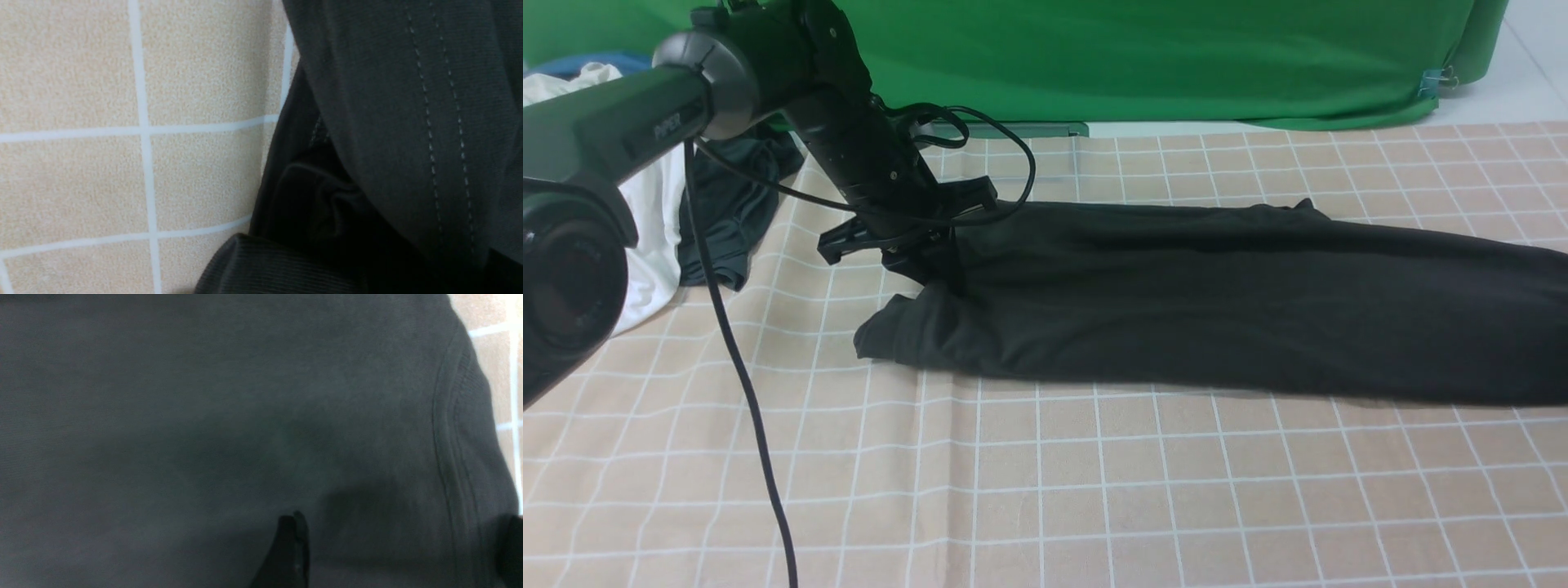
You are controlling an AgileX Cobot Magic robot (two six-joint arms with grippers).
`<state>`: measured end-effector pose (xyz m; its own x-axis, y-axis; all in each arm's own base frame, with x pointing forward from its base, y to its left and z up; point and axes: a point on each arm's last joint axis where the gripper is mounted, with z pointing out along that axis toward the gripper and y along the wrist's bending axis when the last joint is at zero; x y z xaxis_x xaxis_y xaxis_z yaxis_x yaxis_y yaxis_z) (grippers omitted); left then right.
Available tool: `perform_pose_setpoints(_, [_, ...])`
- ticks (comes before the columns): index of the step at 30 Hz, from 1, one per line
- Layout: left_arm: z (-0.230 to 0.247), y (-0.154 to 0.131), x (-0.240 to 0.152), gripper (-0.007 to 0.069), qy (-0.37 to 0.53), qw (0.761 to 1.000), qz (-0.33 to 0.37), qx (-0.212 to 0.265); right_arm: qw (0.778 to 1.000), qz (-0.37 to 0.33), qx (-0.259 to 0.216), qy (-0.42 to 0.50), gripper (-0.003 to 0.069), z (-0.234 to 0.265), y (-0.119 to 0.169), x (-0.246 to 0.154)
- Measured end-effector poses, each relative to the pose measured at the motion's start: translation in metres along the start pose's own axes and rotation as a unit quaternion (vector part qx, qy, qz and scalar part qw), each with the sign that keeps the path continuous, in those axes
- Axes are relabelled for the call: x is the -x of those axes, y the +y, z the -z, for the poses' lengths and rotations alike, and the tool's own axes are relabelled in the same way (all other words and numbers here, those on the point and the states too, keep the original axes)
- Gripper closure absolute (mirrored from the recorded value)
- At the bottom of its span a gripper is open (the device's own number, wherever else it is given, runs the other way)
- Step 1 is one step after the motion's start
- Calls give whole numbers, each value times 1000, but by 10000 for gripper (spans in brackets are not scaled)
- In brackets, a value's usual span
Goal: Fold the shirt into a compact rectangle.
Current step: 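Pull the folded dark garment lengthwise by its ends to straighten it flat on the table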
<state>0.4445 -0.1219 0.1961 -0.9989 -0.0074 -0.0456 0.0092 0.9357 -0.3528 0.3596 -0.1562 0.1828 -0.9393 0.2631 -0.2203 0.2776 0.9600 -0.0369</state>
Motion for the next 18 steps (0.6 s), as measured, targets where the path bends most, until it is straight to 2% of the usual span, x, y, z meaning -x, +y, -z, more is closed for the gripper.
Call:
perform_pose_setpoints(4, [0,0,0,607,0,1000,0,0,1000,12,-15,5,9,-11,-3,1])
perform_pose_setpoints(14, [0,0,0,607,0,1000,0,-1,1000,4,-18,7,5,-16,-4,1])
perform_pose_setpoints(18, [0,-1,0,607,0,1000,1,-4,1000,1,-14,20,46,-24,-3,0])
